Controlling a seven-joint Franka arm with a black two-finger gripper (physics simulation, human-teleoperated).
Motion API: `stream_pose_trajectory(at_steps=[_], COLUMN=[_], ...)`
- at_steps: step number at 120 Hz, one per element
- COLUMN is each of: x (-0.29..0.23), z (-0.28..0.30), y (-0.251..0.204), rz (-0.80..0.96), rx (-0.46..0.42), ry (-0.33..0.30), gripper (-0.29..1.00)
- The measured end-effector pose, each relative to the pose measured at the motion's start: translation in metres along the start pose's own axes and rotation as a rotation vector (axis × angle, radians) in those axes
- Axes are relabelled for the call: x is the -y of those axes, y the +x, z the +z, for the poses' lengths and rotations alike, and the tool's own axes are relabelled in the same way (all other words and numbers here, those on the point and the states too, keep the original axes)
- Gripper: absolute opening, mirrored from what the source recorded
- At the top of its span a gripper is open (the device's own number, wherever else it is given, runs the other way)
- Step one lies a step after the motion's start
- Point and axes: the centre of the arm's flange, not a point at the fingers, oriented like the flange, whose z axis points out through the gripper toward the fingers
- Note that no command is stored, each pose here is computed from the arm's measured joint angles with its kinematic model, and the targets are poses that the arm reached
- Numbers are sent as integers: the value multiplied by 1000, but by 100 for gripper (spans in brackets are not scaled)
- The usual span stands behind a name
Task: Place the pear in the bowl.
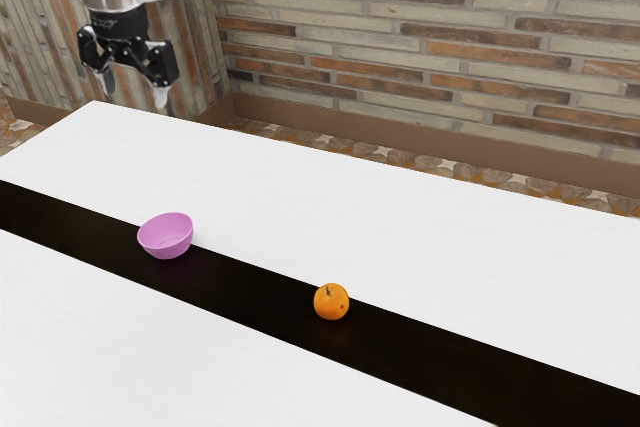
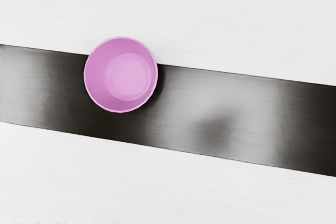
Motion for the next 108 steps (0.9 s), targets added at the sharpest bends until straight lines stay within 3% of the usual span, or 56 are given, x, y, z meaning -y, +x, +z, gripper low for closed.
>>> stream_pose_trajectory(at_steps=[21,38,54,72,108], x=[21,1,-38,-145,-198], z=[9,41,83,126,217], y=[1,8,29,40,37], rz=[-49,-21,34,182,223], rx=[17,45,76,84,149], ry=[0,-2,1,-36,-121], gripper=[70,70,70,70,70])
